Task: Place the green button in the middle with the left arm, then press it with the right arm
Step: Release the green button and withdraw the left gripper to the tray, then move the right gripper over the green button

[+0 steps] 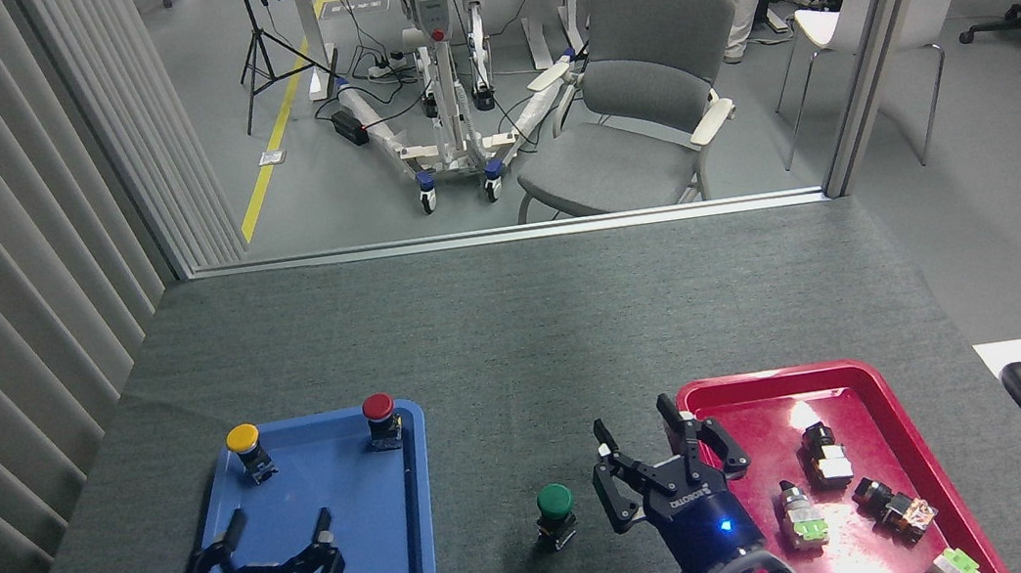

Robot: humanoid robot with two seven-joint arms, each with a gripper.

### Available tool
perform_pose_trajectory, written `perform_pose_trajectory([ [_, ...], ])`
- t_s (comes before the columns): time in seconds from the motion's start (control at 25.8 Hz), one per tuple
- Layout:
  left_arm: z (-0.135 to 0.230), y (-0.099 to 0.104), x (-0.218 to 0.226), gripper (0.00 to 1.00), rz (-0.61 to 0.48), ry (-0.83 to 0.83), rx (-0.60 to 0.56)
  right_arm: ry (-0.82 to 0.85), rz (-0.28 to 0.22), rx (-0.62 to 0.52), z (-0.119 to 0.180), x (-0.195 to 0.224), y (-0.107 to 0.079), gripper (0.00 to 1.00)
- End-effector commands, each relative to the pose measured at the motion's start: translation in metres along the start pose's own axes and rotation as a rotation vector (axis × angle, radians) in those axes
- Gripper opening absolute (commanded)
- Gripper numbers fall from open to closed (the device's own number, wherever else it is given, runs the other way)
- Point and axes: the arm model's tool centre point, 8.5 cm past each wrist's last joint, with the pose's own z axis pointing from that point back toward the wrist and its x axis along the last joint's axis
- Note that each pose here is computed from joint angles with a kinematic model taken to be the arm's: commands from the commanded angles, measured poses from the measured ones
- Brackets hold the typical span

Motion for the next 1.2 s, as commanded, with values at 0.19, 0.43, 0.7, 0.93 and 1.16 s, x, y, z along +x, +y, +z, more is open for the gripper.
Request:
perform_pose_trajectory([
  [0.19, -0.015, 0.007, -0.003, 1.0, -0.015, -0.005, 0.016, -0.203, 0.016, 0.067, -0.013, 0.041, 0.002, 0.21],
  [0.43, -0.026, 0.021, 0.006, 1.0, 0.061, -0.095, 0.06, -0.212, 0.014, 0.074, -0.012, 0.042, 0.003, 0.0],
  [0.7, -0.039, 0.032, 0.012, 1.0, 0.105, -0.068, 0.09, -0.211, 0.0, 0.228, -0.013, 0.054, 0.021, 0.0],
  [0.93, -0.042, 0.034, 0.031, 1.0, 0.153, -0.073, 0.106, -0.212, -0.002, 0.34, -0.015, 0.062, 0.03, 0.0],
  [1.16, -0.042, 0.041, 0.037, 1.0, 0.179, -0.165, 0.124, -0.208, 0.008, 0.397, -0.015, 0.059, 0.034, 0.0],
])
